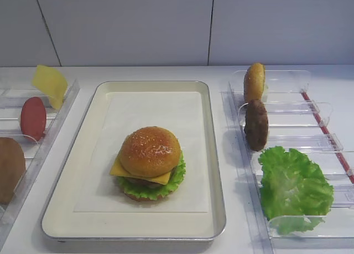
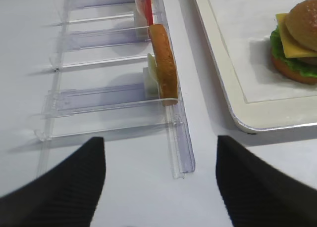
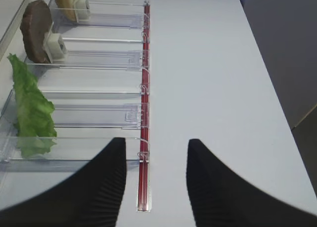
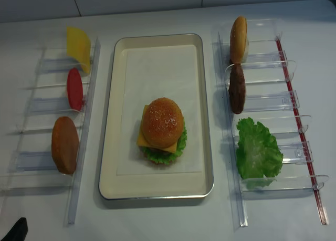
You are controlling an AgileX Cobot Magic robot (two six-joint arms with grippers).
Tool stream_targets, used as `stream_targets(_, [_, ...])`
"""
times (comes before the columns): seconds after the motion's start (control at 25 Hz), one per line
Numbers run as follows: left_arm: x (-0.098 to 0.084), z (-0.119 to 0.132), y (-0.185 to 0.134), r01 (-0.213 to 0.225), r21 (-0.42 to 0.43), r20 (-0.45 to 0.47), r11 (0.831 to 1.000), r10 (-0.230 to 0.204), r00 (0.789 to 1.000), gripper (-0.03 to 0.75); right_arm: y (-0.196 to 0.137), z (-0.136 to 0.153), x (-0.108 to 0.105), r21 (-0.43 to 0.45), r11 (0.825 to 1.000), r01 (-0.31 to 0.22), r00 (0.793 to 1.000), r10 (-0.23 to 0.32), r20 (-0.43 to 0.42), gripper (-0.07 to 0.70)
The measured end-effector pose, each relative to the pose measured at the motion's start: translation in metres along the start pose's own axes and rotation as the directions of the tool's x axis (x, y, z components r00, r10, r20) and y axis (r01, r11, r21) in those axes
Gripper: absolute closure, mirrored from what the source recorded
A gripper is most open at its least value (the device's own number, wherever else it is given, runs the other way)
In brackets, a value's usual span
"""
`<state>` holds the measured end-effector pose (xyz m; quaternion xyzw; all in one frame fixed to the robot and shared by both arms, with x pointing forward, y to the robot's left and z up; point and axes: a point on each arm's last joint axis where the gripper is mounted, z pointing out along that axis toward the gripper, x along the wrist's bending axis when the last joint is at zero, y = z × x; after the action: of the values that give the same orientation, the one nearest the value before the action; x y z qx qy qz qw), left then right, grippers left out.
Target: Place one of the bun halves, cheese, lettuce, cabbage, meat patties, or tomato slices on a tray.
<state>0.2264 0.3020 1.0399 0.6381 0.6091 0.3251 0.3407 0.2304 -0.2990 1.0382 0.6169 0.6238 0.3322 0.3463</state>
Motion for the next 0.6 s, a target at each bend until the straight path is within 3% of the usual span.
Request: stream_targets(0.6, [0.0, 0.0, 0.0, 0.0, 0.0, 0.0, 1.0, 0.0, 1.0, 0.282, 0.0, 0.0, 0.0, 0.0, 1.0, 0.0, 1.0, 0.0, 0.0, 0.307])
